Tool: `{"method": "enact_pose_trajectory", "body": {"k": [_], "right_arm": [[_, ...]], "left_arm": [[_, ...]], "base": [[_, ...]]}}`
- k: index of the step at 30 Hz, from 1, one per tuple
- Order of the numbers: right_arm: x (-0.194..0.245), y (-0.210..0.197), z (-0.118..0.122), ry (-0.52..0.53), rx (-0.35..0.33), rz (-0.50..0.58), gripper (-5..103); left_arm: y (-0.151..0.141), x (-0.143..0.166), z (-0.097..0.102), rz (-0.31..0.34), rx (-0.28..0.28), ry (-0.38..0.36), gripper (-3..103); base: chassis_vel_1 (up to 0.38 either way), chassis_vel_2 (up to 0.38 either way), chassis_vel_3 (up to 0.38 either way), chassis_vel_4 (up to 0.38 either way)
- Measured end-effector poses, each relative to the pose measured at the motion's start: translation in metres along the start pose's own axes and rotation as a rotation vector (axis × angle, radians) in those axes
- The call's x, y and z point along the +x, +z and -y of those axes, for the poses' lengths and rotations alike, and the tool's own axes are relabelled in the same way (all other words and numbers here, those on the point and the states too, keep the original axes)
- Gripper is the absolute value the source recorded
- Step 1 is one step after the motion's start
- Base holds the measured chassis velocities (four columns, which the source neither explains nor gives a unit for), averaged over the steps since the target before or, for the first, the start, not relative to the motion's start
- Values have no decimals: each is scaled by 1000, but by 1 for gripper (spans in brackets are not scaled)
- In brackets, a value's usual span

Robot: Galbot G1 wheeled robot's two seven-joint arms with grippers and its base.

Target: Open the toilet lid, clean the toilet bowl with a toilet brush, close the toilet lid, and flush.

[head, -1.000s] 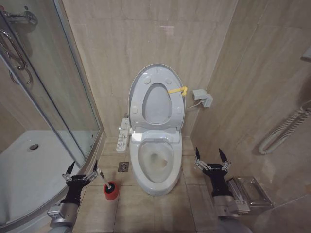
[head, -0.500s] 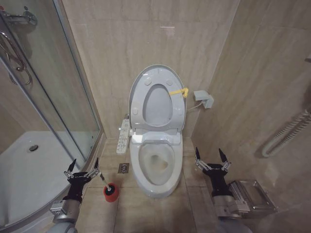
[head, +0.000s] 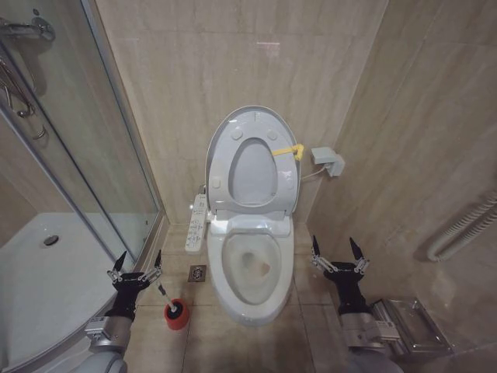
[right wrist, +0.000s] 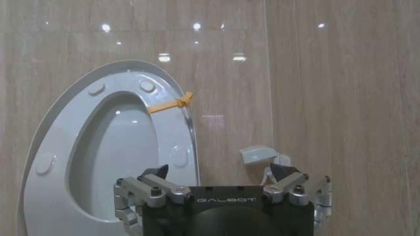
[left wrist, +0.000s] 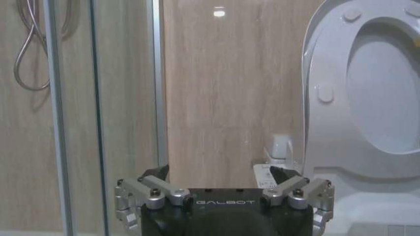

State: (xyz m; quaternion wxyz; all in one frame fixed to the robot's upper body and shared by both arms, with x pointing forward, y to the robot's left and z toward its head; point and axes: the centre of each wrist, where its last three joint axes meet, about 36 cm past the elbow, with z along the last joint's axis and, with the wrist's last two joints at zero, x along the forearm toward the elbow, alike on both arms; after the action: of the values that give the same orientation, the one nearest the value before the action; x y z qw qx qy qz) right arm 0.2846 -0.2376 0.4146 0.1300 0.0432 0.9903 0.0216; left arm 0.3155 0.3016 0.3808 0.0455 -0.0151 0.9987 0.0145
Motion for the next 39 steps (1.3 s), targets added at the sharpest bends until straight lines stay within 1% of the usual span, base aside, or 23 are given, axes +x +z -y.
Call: {"method": "enact_pose_trajectory", "body": {"k": [5,6,7,10,11,14,15,19,20,24,25,27,28,30,33,34,37,39], "right_arm": [[0,0,0,0,0,0,100],[0,0,0,0,0,1,100],[0,0,0,0,0,1,100],[0,0,0,0,0,1,100],[0,0,0,0,0,1,100],[0,0,0,0,0,1,100],[0,0,0,0,0,1,100],[0,0,0,0,0,0,100],[0,0,0,0,0,0,100],[0,0,0,0,0,0,100],[0,0,0,0,0,0,100],[0,0,0,0,0,0,100],[0,0,0,0,0,0,100],[0,0,0,0,0,0,100],[0,0,0,0,0,0,100],[0,0,0,0,0,0,100],[0,0,0,0,0,0,100],[0,0,0,0,0,0,100]], "left_arm": [[9,0,-2,-20,-9,-10,100],[17,-1,-4,-38,-11,-21,100],[17,-1,-4,-38,-11,-21,100],[60,-3,-14,-101,-11,-49,100],[60,-3,-14,-101,-11,-49,100],[96,1,-13,-170,31,-61,100],[96,1,-13,-170,31,-61,100],[137,5,-7,-230,51,-46,100],[137,5,-7,-230,51,-46,100],[168,7,-5,-267,61,-30,100],[168,7,-5,-267,61,-30,100],[184,9,-7,-287,57,-29,100],[184,9,-7,-287,57,-29,100],[197,8,-11,-294,55,-30,100],[205,6,-14,-300,55,-27,100],[205,6,-14,-300,55,-27,100],[222,2,-23,-292,50,-5,100],[225,1,-25,-287,48,2,100]], "base": [[-46,61,56,-48],[-76,85,114,-73],[-76,85,114,-73],[-57,66,60,-37],[-56,46,44,-39],[0,0,0,0],[0,0,0,0],[0,0,0,0],[0,0,0,0],[0,0,0,0],[0,0,0,0],[0,0,0,0],[0,0,0,0],[0,0,0,0],[0,0,0,0],[0,0,0,0],[0,0,0,0],[0,0,0,0]]}}
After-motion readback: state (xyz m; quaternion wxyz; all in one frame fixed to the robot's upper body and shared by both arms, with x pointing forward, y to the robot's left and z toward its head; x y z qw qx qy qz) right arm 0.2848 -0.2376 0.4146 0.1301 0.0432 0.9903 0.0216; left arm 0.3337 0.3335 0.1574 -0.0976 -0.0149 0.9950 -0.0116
